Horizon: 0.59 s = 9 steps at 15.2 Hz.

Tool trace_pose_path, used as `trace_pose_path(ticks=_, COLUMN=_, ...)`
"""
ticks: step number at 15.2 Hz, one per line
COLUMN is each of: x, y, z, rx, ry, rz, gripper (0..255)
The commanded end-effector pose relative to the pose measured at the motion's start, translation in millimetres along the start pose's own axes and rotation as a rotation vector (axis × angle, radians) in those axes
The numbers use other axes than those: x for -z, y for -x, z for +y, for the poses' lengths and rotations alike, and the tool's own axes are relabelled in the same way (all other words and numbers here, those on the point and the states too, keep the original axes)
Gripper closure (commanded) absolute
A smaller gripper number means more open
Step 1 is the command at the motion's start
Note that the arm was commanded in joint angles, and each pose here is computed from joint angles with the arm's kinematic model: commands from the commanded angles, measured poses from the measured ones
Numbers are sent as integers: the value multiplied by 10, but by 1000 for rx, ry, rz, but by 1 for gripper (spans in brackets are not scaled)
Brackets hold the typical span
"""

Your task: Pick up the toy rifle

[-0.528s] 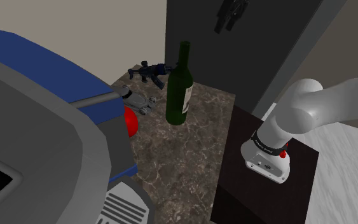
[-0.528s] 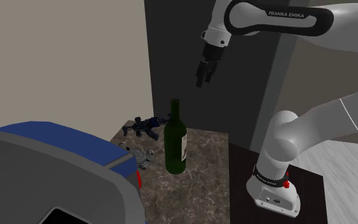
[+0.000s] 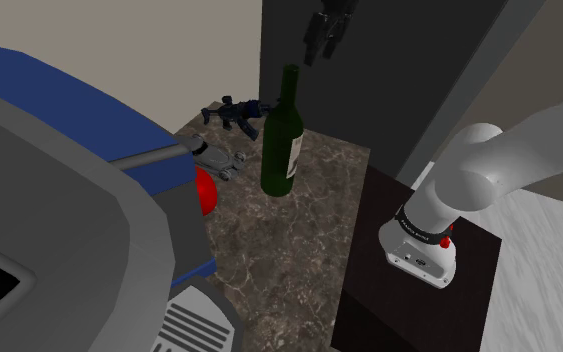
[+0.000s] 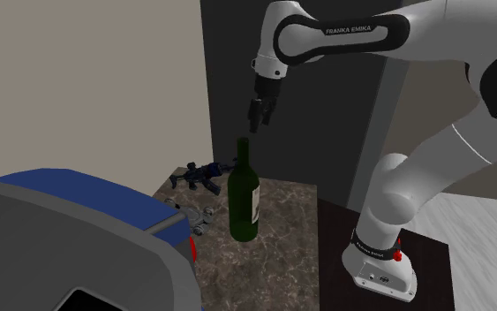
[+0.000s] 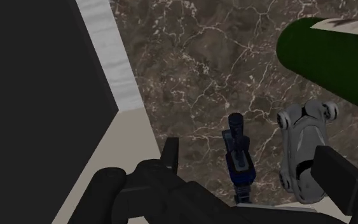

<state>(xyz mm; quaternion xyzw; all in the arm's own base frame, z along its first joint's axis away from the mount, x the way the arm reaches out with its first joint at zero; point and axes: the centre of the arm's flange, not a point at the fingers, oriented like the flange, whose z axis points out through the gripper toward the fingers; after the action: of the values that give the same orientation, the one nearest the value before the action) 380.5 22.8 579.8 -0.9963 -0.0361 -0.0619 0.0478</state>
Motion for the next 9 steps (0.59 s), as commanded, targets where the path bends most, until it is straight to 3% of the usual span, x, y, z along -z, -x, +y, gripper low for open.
trace_pose_path(ticks=1, x=-156, y=-244, z=-59, rx=17, ry=5, rz=-23, gripper=0)
trace_pose_path(ticks=9, x=-912, y=-1094, z=-341, rx=81, ry=27, rz=-117, gripper=0)
